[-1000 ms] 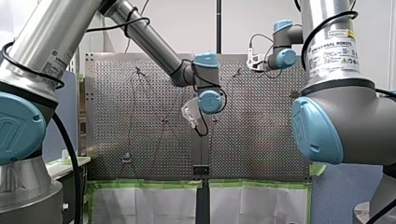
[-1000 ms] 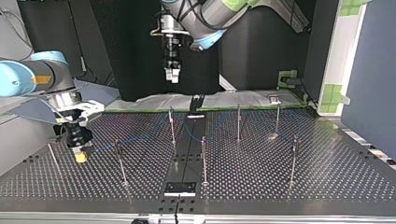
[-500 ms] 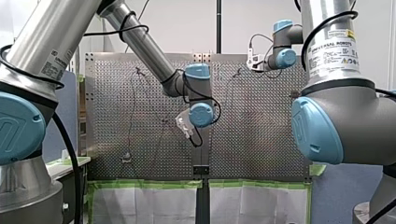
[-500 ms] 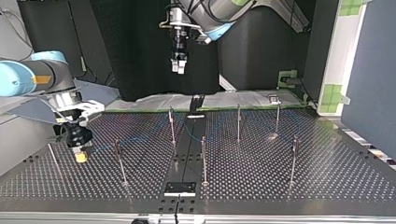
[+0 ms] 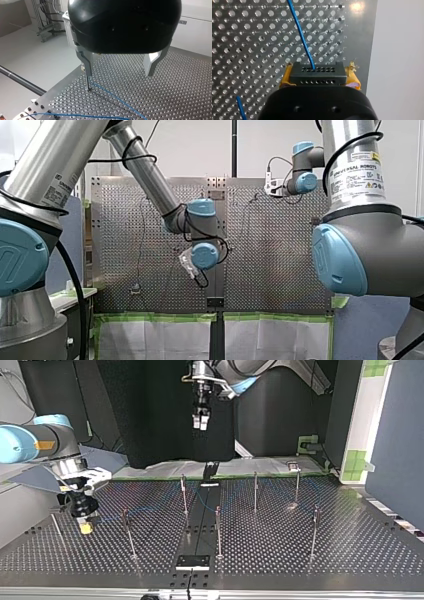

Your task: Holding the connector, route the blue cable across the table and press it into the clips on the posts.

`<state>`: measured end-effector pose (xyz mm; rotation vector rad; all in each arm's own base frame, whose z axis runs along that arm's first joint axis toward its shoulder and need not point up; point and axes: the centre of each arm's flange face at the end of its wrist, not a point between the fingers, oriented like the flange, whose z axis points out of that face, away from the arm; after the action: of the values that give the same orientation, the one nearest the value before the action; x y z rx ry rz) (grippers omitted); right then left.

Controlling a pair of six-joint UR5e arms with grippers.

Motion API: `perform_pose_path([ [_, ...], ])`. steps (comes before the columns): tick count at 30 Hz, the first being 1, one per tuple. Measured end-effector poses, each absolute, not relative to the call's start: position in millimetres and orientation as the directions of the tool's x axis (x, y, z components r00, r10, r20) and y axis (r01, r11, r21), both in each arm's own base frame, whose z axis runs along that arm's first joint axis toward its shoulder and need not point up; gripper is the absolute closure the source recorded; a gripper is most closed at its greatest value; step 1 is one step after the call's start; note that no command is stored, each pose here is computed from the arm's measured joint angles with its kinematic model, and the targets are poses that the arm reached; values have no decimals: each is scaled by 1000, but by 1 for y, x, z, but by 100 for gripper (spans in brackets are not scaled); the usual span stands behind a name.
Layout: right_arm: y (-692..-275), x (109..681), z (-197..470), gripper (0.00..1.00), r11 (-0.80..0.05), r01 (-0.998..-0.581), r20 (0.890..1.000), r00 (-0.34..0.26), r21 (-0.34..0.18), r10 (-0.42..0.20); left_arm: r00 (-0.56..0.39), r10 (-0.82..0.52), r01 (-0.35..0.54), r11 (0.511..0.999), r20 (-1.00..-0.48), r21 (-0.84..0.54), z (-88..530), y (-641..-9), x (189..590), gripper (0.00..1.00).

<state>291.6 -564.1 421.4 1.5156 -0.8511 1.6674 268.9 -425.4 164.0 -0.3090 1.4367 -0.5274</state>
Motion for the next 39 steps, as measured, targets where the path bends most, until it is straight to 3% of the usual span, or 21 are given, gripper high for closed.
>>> perform_pose_path([
  [25,-566,288,420,100,-472,-882,996,-48,-7,76,47,-517,158,849,-854,-505,118,-371,224,0],
  [39,-565,286,416,100,-437,-900,997,-26,11,79,5,-467,135,877,-884,-462,97,-339,197,0],
])
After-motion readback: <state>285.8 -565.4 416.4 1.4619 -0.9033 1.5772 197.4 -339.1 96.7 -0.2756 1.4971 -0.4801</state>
